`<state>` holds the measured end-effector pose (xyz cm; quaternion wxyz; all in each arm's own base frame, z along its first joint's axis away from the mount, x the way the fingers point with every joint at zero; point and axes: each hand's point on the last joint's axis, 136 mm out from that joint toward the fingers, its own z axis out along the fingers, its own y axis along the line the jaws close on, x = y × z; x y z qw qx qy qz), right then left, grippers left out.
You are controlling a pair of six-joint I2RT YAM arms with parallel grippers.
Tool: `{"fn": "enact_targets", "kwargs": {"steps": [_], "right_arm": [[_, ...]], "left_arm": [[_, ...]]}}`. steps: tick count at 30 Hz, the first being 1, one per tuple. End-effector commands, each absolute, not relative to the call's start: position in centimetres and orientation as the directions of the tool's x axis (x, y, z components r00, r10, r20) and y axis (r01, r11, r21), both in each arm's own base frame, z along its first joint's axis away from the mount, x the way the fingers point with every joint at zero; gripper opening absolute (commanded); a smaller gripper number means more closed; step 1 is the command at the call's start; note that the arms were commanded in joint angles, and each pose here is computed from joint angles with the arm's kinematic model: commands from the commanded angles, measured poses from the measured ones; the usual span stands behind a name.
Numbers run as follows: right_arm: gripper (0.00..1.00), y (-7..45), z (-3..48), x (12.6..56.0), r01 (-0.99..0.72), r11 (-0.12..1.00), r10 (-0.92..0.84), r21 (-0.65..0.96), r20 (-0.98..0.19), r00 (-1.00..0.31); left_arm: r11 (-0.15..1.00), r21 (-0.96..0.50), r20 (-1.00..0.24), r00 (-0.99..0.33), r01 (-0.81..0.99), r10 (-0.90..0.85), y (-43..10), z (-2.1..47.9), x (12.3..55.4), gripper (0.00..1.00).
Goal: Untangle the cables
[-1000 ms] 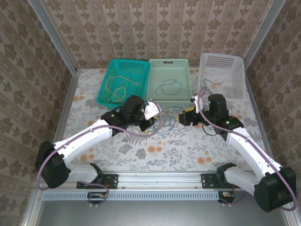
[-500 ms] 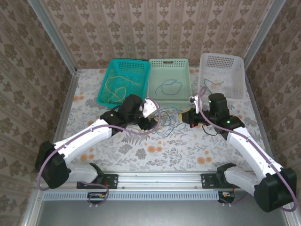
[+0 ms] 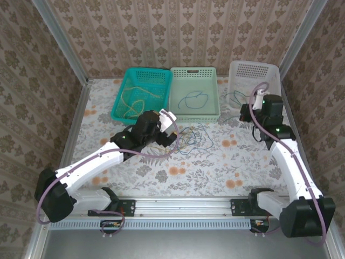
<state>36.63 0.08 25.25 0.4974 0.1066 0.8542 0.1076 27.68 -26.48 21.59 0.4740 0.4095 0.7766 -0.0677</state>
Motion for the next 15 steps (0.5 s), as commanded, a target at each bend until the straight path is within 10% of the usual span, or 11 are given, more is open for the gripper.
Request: {"fn": "enact_targets", "kwargs": {"steps": [1, 15], "right_arm": [[0.0, -5.6, 27.5, 39.8, 0.252, 0.89, 0.446, 0.38, -0.838, -0.313], [0.0, -11.2, 20.2, 52.5, 0.303, 0.825, 0.564, 0.477, -0.729, -0.387]], "left_arm": [[0.695, 0.271, -0.805, -0.239, 0.666, 0.543, -25.9, 21.6, 27.9, 1.0], [0.706, 0.24, -0.799, -0.277, 0.666, 0.533, -25.6, 20.1, 27.9, 1.0]]}}
